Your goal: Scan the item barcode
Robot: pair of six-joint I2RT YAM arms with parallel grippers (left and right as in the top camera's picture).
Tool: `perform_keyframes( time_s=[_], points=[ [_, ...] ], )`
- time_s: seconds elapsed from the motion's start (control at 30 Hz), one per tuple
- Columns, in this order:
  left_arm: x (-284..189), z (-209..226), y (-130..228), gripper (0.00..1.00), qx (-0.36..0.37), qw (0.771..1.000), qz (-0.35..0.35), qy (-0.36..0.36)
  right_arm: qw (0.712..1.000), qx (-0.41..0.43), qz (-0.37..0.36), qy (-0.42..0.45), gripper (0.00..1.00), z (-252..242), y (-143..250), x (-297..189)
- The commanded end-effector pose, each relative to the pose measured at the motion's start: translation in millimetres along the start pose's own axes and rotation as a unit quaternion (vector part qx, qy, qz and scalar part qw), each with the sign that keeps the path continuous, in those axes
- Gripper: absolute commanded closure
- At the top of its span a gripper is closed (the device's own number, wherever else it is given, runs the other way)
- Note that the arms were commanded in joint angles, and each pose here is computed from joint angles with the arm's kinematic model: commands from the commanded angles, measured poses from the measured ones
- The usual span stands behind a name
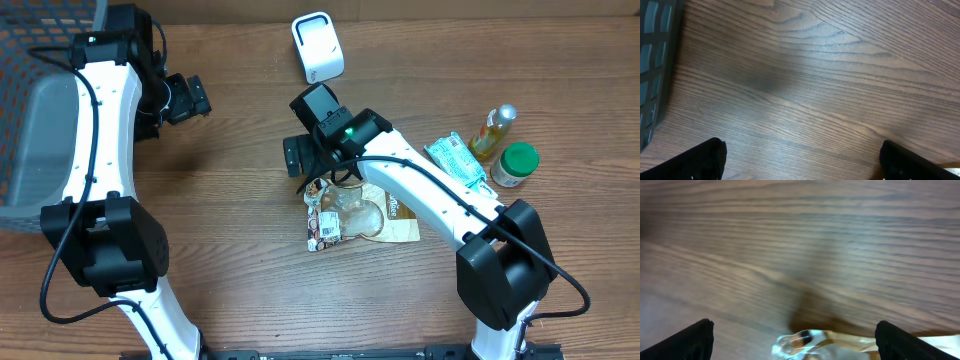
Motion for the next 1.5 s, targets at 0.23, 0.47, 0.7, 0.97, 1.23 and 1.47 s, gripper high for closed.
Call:
perform_keyframes(
  time_s=[0.23, 0.47, 0.7, 0.97, 1.23, 1.47],
  points=[
    [-4.1, -0.9, -1.8, 0.0, -0.004, 1.0, -0.007, 0.001, 0.999, 0.001, -0.027, 0.024, 0.0, -4.8, -10.4, -6.7],
    [-4.1, -1.0, -1.8, 0.0, -0.004, 1.0, -0.008, 0.001, 0.999, 0.001, -0.027, 0.024, 0.0, -4.8, -10.5, -6.7],
    [-4.1, -1.0, -1.8, 0.0, -0.004, 1.0, -0.008, 0.001, 0.999, 0.001, -0.027, 0.024, 0.0, -4.8, -10.5, -6.7],
    [-4.0, -1.0, -1.8, 0.01, -0.004, 1.0, -0.007, 0.001, 0.999, 0.001, -0.027, 0.024, 0.0, -4.8, -10.5, -6.7],
    [-4.8, -1.0, -1.7, 0.01, -0.004, 1.0, -0.008, 0.001, 0.999, 0.001, -0.027, 0.024, 0.0, -4.8, -10.5, -6.7],
    [-39.7, -3.3, 2.2, 0.0, 0.0, 0.999, -0.049, 0.014, 0.999, 0.001, -0.027, 0.024, 0.0, -4.8, -10.5, -6.7]
  ],
)
Point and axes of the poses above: each gripper's point midway between its finger pads, its own x axis out along the fingers, its own z axis along the line the jaws close on, y = z × x, the point moved 4 cm from there along -x, back along the fingers, and after that the axes turned 2 degrees about x, right-handed, at the moved point
